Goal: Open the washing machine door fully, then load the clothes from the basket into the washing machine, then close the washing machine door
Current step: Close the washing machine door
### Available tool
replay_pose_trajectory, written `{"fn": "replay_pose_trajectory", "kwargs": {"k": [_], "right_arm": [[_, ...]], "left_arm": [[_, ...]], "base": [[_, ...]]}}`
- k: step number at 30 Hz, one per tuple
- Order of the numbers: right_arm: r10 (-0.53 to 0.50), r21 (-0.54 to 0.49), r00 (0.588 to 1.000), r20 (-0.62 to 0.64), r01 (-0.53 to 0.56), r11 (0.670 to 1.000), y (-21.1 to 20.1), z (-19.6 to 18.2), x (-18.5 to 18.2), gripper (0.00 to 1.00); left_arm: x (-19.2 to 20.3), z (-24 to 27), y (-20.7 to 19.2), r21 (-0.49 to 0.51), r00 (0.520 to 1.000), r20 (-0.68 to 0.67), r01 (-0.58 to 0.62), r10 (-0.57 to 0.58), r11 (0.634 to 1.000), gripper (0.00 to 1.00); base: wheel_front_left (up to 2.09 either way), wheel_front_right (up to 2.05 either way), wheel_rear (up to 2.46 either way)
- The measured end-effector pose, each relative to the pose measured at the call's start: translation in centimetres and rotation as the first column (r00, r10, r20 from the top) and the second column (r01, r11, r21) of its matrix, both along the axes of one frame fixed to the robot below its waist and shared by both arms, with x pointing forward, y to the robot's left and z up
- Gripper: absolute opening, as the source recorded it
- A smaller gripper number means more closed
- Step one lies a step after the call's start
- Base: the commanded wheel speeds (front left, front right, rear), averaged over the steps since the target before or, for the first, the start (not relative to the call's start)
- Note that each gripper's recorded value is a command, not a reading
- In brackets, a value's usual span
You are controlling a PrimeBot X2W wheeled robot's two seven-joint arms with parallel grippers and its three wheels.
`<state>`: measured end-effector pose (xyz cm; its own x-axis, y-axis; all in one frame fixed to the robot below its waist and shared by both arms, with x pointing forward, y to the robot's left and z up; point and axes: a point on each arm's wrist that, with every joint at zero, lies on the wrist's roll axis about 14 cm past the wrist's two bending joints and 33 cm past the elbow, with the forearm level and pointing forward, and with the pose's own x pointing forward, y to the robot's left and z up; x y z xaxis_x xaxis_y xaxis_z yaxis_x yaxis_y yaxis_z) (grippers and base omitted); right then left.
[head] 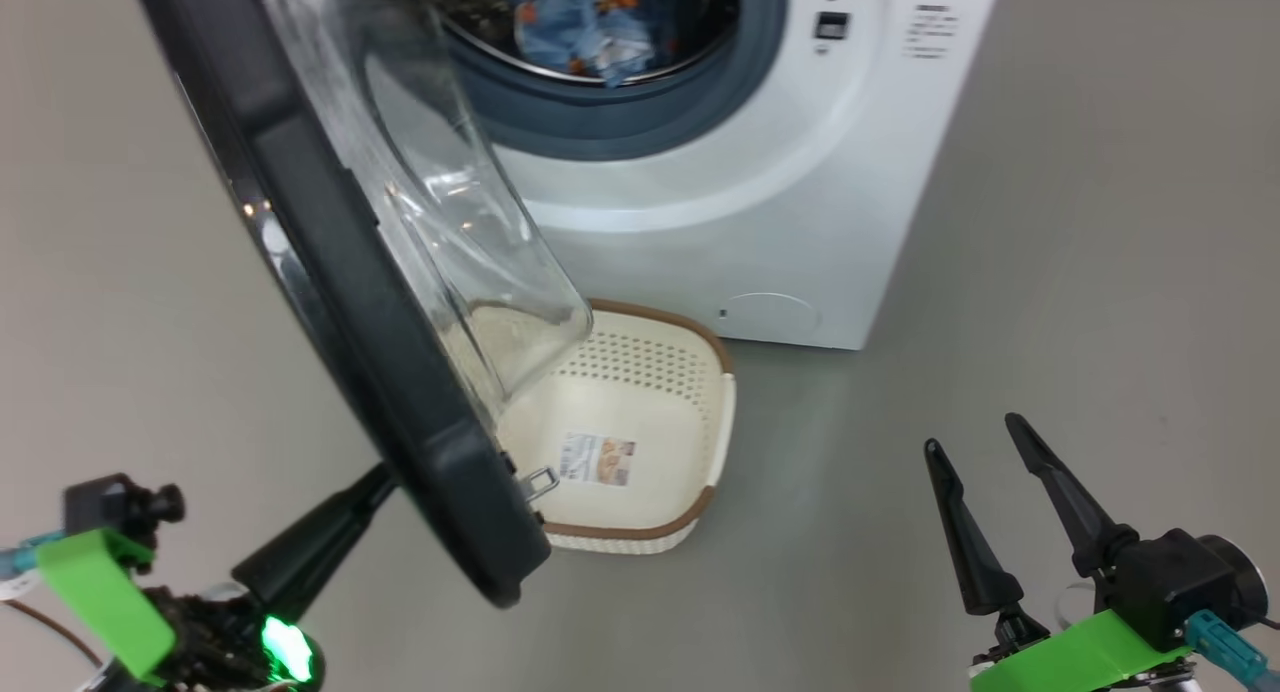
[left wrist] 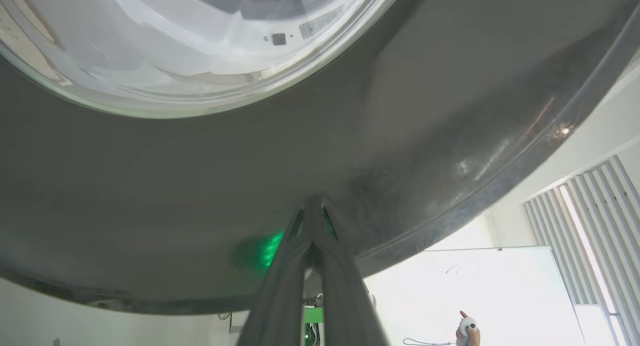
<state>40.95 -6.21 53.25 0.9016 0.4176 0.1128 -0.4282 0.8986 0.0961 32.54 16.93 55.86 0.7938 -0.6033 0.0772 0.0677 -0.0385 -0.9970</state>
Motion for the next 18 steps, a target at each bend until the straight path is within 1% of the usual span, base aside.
{"fn": "replay_pose_trajectory", "kwargs": {"k": [5,18], "right_arm": [[-0.064,-0.001,0.998,0.0,0.064,0.998,-2.0,0.0,-0.7,1.0],[-0.209,0.011,0.978,-0.004,0.209,0.978,-6.6,0.1,-2.8,1.0]], "left_arm": [[1.0,-0.4,-2.4,-0.032,0.997,-0.011,0.079,-0.079,0.996,0.0],[5.9,-0.9,-6.9,-0.053,0.982,-0.025,0.183,-0.185,0.982,0.0]], "base": [[0.0,0.0,0.0],[0.0,0.0,0.0]]}}
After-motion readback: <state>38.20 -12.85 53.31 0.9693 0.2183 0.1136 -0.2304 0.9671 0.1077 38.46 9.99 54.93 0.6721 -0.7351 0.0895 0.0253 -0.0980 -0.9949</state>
